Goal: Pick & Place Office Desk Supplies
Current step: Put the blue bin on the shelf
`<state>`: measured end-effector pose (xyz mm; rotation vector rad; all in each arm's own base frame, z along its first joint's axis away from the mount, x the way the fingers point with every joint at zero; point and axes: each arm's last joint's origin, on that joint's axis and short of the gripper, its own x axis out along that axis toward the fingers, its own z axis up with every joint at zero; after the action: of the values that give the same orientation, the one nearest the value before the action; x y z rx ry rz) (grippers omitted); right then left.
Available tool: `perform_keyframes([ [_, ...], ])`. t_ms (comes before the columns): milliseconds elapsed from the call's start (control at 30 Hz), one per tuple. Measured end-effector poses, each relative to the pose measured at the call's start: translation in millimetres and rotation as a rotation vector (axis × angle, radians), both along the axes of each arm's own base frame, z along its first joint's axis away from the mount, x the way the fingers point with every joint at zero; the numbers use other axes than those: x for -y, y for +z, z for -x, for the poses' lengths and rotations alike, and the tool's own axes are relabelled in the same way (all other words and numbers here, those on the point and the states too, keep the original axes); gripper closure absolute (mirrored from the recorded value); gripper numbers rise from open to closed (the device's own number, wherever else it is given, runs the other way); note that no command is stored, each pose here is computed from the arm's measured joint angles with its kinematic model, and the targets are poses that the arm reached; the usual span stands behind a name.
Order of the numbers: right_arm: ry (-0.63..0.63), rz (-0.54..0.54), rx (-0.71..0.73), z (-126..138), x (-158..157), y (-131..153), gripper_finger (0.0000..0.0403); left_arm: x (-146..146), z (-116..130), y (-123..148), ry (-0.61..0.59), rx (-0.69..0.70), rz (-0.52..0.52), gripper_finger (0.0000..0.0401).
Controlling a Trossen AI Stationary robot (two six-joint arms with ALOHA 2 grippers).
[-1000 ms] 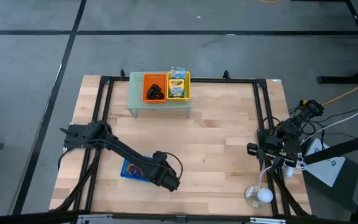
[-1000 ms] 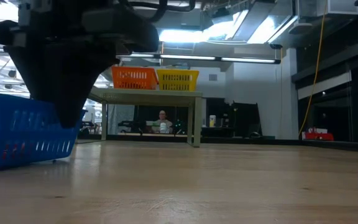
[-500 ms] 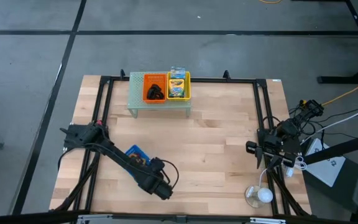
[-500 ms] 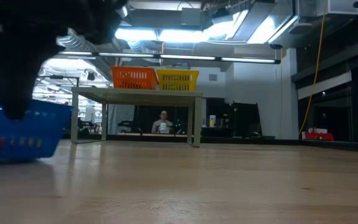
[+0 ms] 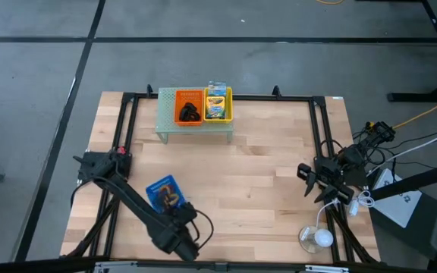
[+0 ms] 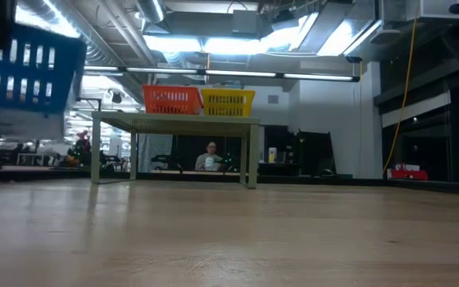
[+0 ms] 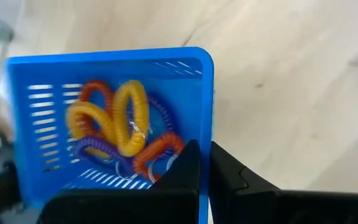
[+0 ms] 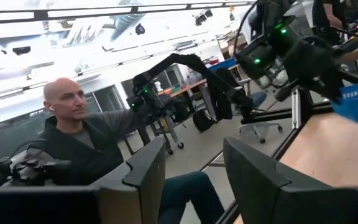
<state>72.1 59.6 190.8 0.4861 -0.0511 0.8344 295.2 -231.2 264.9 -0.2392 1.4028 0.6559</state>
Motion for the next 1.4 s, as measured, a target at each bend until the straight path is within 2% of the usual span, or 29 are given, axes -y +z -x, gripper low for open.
perform_keyframes([
  [100, -0.023, 0.006, 0.021, 0, 1, 1, 0.0241, 10, 4, 7, -0.109, 0.036, -0.012, 0.0398],
  [300, -0.077, 0.009, 0.042, -1, 2, 2, 0.0241, 11, 6, 7, -0.242, 0.013, -0.055, 0.0398],
  [533, -0.119, 0.001, 0.035, -2, 3, 2, 0.0241, 9, 5, 9, -0.363, -0.005, -0.088, 0.0398],
  [667, -0.156, -0.006, 0.029, -2, 4, 2, 0.0241, 3, 12, 26, -0.395, 0.037, -0.085, 0.0398],
  [867, -0.182, -0.012, 0.034, -3, 4, 3, 0.0241, -14, 49, 84, -0.382, 0.263, -0.091, 0.0398],
  [1000, -0.188, 0.002, 0.052, -3, 4, 3, 0.024, -29, 78, 106, -0.365, 0.344, -0.066, 0.0398],
  [1167, -0.197, 0.01, 0.071, -2, 5, 4, 0.024, -45, 103, 111, -0.386, 0.365, -0.058, 0.0398],
  [1400, -0.243, 0.001, 0.063, -3, 6, 4, 0.024, -70, 128, 100, -0.441, 0.295, -0.046, 0.0398],
])
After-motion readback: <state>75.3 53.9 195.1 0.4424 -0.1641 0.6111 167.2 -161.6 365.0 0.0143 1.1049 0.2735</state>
